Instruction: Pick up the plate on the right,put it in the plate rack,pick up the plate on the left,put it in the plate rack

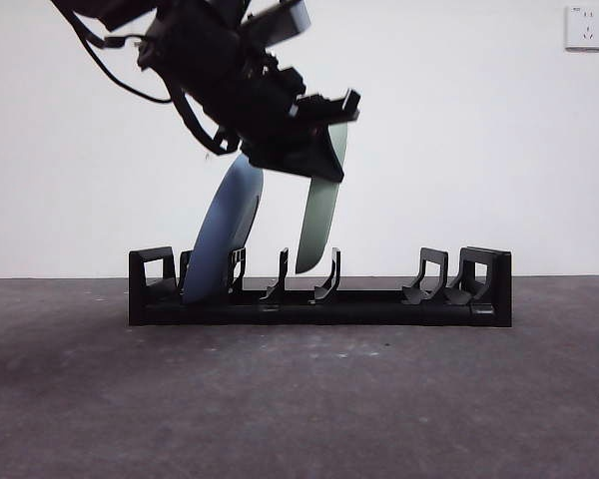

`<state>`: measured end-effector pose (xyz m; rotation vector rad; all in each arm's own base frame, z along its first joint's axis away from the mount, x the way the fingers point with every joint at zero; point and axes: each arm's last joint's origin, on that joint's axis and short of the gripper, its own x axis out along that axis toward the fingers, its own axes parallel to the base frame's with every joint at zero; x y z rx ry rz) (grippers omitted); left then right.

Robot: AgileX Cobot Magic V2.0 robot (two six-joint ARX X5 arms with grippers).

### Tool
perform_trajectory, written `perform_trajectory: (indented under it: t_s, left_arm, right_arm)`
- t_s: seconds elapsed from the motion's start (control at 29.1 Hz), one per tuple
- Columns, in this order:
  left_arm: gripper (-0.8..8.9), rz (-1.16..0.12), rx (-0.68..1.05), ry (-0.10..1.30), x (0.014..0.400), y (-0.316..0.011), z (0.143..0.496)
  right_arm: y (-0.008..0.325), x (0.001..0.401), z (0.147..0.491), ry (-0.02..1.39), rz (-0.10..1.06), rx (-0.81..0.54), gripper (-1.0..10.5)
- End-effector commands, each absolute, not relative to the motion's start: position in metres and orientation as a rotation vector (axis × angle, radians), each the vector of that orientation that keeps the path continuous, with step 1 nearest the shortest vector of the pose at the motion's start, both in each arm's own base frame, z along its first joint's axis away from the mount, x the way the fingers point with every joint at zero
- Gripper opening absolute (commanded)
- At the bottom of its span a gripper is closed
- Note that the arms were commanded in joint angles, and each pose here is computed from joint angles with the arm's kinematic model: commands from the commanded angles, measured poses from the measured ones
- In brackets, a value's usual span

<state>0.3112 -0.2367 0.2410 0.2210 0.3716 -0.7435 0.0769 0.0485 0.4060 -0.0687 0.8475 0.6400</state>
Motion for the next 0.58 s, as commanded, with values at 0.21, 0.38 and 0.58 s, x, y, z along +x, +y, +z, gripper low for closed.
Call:
perform_trajectory:
  t_s: [0.21, 0.38, 0.58]
  left_arm:
    - [-0.08, -0.716, 0.228, 0.422, 0.323, -0.237, 0.217]
    - [0.07, -0.717, 0.230, 0.429, 0.323, -0.237, 0.215]
    - [1.96, -0.724, 0.232, 0.447, 0.322, -0.237, 0.213]
  right_arm:
    - [0.049, 0.078, 0.406, 0.830, 0.640, -0.056, 3.7]
    - [0.049, 0.078, 0.406, 0.830, 0.640, -0.056, 3.7]
    - [0.049, 0.078, 0.406, 0.831, 0.640, -0.056, 3.7]
